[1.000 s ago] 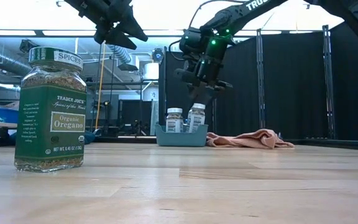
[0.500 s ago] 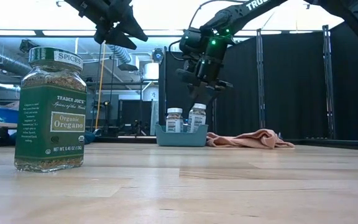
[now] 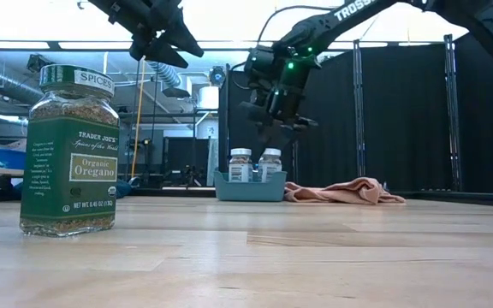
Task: Sort spices by type
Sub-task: Put the white seasoning bottle into the blue bin
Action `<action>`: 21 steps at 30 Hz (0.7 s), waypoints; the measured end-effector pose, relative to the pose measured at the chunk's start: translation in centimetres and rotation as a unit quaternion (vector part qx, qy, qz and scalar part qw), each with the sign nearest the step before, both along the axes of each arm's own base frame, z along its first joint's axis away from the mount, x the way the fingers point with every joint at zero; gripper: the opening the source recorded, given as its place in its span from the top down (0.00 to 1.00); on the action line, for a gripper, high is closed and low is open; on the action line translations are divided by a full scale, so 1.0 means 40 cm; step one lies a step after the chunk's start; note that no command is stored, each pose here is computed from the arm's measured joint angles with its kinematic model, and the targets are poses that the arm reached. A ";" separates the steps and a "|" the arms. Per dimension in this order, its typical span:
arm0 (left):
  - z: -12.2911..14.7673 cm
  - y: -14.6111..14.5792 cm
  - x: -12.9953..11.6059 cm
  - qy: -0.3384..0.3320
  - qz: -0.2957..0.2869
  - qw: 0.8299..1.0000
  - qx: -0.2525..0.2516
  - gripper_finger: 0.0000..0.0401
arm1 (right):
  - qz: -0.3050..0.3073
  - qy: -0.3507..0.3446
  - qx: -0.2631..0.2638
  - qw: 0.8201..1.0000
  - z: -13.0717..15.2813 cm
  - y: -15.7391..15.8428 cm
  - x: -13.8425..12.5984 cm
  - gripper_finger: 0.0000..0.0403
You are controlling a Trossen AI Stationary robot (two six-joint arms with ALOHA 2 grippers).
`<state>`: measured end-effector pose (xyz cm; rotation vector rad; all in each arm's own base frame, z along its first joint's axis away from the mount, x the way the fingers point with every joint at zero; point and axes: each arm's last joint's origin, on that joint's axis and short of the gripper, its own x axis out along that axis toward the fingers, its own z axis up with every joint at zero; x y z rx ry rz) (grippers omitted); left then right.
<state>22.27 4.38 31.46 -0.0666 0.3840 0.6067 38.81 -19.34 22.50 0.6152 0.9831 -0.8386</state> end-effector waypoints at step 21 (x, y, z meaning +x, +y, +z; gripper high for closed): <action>-0.001 -0.001 0.000 0.001 -0.005 1.000 -0.001 0.13 | 0.047 -0.014 0.019 0.999 -0.004 0.008 0.023 0.39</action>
